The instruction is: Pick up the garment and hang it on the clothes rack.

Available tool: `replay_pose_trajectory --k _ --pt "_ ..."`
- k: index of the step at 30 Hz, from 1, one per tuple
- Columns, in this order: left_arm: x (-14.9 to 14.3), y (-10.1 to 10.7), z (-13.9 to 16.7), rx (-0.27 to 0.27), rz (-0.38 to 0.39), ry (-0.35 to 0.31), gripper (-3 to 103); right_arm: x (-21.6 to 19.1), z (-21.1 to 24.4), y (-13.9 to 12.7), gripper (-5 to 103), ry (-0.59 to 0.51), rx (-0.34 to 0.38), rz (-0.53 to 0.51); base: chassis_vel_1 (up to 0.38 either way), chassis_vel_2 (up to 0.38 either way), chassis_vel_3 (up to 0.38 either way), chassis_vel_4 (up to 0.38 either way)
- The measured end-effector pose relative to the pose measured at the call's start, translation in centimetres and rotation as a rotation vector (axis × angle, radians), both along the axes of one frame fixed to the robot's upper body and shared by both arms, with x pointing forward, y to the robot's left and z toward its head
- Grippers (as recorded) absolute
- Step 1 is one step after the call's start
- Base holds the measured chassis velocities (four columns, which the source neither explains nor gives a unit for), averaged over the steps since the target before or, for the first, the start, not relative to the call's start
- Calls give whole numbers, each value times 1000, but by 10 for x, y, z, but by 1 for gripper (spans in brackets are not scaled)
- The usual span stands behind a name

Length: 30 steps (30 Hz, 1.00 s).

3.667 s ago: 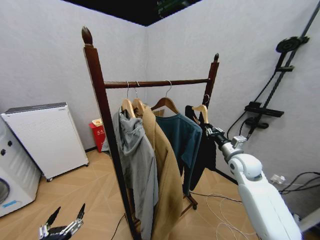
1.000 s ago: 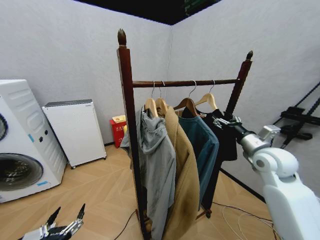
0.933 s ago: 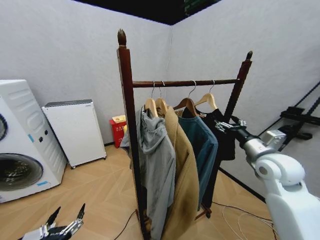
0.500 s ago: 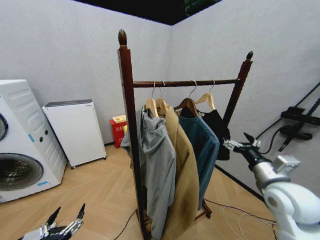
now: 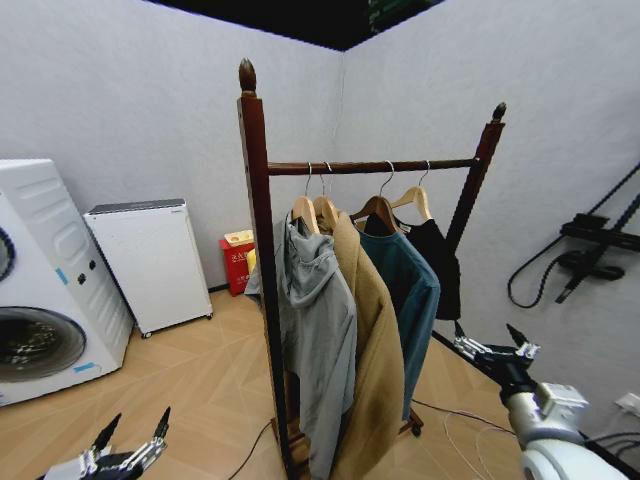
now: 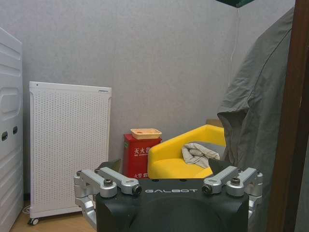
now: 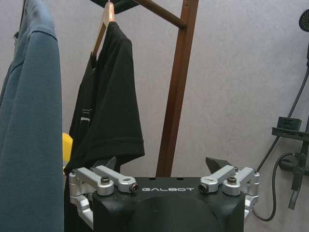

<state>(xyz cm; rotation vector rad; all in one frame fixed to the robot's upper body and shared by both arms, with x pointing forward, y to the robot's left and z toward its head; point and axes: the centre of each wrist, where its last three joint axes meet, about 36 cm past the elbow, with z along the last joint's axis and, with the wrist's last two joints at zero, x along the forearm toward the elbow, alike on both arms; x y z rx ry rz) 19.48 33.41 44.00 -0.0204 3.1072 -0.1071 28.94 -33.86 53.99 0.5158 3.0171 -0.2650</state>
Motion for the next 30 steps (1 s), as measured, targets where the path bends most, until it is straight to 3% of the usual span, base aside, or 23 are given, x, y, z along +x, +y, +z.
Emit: replay_pose_trajectory --k 15,30 --pt "0 0 0 0 0 0 100 -7 7 25 100 -30 10 -15 0 0 0 0" --pt "0 0 0 0 0 0 100 -17 9 31 100 -28 14 -19 0 0 0 0"
